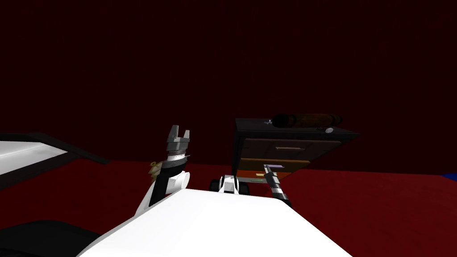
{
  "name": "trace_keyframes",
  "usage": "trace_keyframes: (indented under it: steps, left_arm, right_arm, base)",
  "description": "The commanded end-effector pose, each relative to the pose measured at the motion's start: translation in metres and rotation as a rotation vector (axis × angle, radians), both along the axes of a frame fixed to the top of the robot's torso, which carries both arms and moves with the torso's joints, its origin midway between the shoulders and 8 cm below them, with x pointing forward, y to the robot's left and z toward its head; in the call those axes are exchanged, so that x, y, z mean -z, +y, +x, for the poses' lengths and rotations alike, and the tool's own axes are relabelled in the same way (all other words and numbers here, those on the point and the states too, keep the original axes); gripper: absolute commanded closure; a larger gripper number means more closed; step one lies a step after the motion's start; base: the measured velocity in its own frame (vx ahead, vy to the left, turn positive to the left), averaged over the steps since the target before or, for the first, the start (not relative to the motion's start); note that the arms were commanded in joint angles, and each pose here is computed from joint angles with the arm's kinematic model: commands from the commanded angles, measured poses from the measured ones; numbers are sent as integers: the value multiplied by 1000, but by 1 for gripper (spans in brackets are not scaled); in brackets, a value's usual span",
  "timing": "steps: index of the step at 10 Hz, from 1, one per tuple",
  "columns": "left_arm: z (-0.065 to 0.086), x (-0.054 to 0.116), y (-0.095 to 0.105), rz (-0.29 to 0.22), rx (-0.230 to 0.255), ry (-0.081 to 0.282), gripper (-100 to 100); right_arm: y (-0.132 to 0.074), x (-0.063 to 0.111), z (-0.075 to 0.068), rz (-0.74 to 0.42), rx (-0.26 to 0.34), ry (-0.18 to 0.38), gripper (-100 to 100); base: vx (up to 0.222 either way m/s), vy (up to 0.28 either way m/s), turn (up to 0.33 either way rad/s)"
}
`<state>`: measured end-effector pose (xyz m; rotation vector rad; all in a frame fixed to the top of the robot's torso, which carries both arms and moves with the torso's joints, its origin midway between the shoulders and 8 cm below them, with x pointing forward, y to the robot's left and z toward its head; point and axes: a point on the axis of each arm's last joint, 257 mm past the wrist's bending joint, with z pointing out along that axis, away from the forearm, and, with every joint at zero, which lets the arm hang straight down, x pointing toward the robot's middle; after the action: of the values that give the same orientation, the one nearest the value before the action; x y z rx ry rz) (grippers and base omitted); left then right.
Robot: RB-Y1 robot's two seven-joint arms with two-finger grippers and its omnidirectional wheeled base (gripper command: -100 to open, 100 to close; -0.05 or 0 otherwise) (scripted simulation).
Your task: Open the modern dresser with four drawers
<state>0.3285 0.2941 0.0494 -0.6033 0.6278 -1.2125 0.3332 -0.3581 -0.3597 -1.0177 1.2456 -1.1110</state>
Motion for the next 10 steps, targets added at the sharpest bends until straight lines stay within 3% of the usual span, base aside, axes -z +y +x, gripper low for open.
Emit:
trace_keyframes:
  steps: [1, 3, 10]
  left_arm:
    - [0, 0, 0, 0, 0, 0, 0]
    - [0, 0, 0, 0, 0, 0, 0]
    - [0, 0, 0, 0, 0, 0, 0]
  right_arm:
    - [8, 0, -20, 0, -17, -4, 100]
    - [2, -3, -18, -1, -22, -7, 100]
    - [-5, -6, -24, -1, -35, -1, 100]
  base:
    - [66, -7, -69]
    - [-34, 10, -8]
    - [-145, 14, -21]
